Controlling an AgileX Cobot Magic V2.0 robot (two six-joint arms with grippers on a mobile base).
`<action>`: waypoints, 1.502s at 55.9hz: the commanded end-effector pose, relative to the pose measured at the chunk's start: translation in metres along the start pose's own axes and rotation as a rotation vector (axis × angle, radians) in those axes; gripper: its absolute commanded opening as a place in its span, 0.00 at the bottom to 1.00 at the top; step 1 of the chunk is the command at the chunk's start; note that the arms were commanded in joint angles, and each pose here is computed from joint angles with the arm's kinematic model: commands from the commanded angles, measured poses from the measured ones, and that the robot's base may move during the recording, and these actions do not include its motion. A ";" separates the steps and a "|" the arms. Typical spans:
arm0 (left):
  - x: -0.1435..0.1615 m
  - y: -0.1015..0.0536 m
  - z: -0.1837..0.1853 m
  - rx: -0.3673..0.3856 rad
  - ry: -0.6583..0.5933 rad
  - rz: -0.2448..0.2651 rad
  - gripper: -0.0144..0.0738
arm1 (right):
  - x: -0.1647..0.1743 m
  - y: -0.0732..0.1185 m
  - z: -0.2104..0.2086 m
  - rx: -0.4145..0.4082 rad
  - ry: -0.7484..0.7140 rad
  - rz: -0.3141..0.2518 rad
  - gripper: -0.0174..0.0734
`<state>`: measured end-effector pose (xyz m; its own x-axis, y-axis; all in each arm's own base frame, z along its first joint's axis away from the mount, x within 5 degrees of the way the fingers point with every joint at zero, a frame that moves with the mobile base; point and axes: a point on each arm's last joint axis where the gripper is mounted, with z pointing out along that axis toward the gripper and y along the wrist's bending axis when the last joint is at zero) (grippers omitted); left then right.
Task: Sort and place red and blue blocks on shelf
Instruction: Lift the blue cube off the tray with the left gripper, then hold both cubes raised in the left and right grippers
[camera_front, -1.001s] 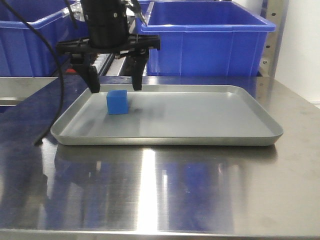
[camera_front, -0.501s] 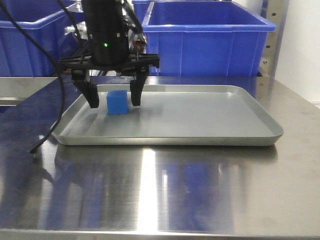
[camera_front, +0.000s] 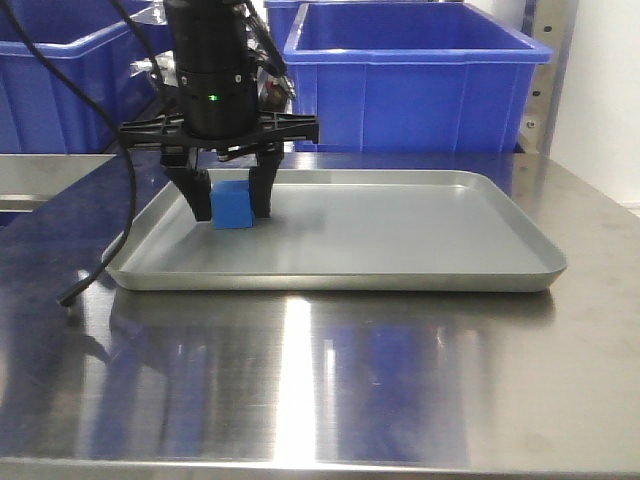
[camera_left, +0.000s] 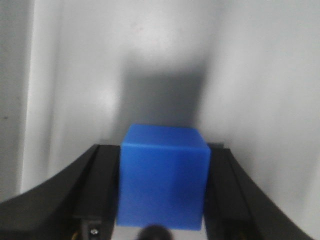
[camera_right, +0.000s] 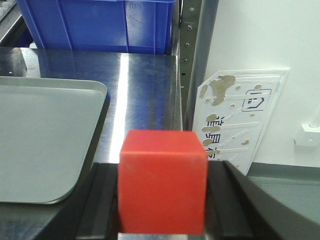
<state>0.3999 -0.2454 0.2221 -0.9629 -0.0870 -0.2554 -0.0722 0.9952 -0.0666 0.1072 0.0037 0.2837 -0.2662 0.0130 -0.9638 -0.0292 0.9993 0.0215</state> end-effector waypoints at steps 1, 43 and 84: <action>-0.008 0.000 -0.039 0.060 -0.097 -0.014 0.53 | -0.017 0.000 -0.003 0.005 -0.112 -0.005 0.64; 0.007 0.032 -0.138 0.238 -0.358 0.211 0.51 | -0.017 0.000 -0.003 0.005 -0.112 -0.005 0.64; 0.123 0.206 -0.180 0.206 -0.939 0.184 0.51 | -0.017 0.000 -0.003 0.005 -0.112 -0.005 0.64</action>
<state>0.2393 -0.0550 0.3291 -0.5322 0.0385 -0.8457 0.2220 0.9703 -0.0956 0.1072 0.0037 0.2837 -0.2662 0.0130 -0.9638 -0.0292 0.9993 0.0215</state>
